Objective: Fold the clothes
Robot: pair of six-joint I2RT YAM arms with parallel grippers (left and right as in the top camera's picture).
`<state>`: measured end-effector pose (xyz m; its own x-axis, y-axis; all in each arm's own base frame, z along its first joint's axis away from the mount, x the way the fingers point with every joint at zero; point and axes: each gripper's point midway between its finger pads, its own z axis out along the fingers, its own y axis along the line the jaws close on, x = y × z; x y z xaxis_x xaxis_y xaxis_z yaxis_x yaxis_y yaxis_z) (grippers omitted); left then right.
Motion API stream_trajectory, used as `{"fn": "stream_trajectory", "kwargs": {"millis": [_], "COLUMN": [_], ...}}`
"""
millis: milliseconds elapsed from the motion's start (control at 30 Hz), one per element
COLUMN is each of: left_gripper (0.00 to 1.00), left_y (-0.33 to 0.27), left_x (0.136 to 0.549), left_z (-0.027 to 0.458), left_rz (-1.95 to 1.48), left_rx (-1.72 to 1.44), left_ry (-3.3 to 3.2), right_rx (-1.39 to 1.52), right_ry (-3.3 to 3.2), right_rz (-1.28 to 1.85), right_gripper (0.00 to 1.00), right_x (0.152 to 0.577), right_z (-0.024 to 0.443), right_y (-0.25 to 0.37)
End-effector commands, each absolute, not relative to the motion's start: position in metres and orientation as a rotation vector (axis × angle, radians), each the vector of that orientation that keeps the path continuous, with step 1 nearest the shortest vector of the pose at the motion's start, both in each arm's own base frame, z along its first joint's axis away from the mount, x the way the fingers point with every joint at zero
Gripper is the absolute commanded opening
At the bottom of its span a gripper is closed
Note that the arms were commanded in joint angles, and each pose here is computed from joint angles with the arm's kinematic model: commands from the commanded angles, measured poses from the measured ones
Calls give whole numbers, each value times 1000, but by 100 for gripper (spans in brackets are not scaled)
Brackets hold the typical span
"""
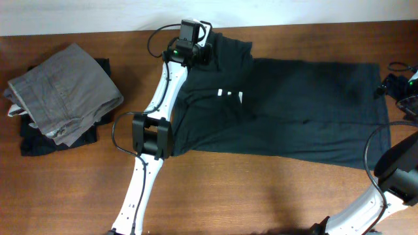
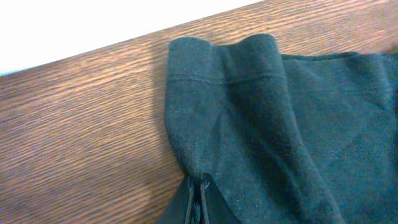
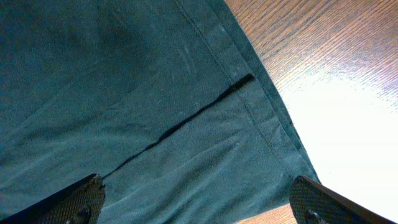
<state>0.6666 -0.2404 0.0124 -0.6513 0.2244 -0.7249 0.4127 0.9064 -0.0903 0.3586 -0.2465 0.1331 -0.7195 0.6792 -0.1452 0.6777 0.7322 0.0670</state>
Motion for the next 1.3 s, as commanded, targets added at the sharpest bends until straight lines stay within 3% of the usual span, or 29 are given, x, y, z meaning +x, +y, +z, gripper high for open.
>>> {"fn": "stream_trajectory", "kwargs": {"millis": [0, 400, 467, 567, 600, 633, 833, 1167, 1267], "left_gripper": [6, 16, 22, 52, 59, 59, 57, 30, 16], "left_y": [-245, -225, -223, -223, -224, -224, -225, -238, -239], "left_x": [658, 648, 644, 644, 645, 646, 651, 639, 638], "left_z": [-15, 29, 26, 25, 27, 29, 33, 26, 26], "left_rz": [-403, -293, -290, -290, -291, -292, -293, -299, -301], "left_rx": [483, 444, 445, 445, 444, 444, 440, 473, 474], "left_ry": [2342, 2396, 2417, 2419, 2411, 2403, 2378, 2413, 2412], "right_rx": [1084, 1084, 1083, 1083, 1084, 1084, 1084, 1053, 1061], "right_ry": [2771, 2771, 2771, 2771, 2771, 2771, 2771, 2693, 2715], "right_rz": [15, 15, 15, 14, 14, 14, 15, 3, 11], "right_gripper": [99, 99, 99, 99, 99, 99, 99, 98, 99], "right_x": [360, 360, 360, 360, 360, 360, 360, 378, 373], "right_z": [135, 135, 135, 135, 135, 135, 135, 139, 138], "right_y": [-244, -244, -244, -244, -244, -244, -244, -254, -250]}}
